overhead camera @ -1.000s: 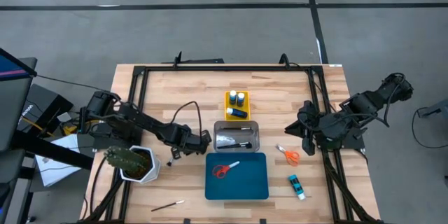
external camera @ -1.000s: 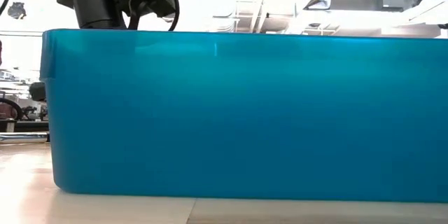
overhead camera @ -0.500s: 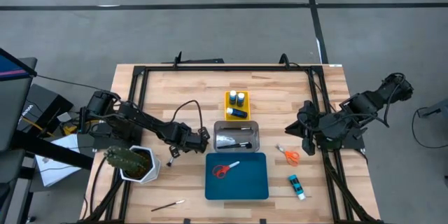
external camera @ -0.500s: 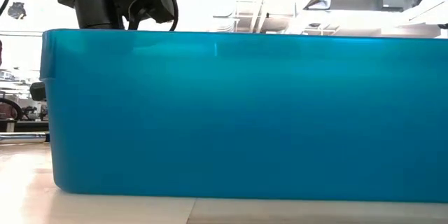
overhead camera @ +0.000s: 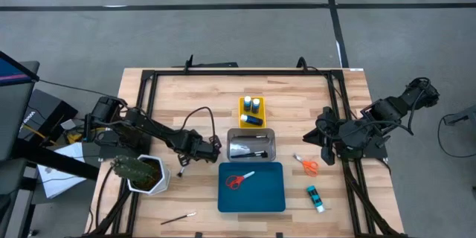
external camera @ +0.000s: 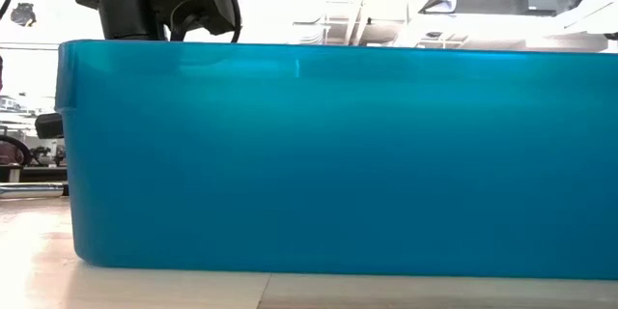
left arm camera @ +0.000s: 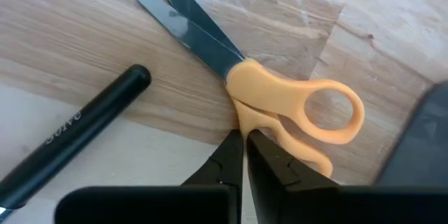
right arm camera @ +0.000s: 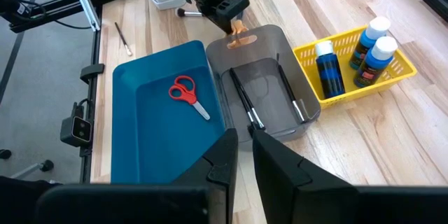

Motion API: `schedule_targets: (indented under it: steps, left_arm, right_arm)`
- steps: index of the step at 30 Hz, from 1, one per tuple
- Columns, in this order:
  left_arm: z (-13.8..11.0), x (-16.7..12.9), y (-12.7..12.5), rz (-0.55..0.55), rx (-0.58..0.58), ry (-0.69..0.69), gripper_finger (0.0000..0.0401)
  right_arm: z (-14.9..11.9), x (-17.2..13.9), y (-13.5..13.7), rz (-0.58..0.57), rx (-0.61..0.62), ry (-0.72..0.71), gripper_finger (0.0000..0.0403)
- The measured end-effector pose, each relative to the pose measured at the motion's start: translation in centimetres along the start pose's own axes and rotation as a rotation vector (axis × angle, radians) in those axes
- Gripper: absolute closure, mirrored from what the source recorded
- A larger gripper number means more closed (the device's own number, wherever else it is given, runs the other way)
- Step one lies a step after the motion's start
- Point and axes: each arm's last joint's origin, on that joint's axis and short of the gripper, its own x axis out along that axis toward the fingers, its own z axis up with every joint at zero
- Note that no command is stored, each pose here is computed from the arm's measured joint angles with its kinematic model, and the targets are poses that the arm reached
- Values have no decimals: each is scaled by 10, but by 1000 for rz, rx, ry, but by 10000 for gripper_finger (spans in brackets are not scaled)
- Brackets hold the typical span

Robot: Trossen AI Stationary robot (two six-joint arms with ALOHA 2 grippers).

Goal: Pick & Place Paint Supplies
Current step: Put the yellow scissors into the blue bin

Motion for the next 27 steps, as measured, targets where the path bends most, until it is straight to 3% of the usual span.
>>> schedule_targets:
  steps: [27]
  left_arm:
    - [0, -16, -5, -149, 264, -65, 401]
  right_arm:
    - [1, 0, 1, 7, 23, -8, 359]
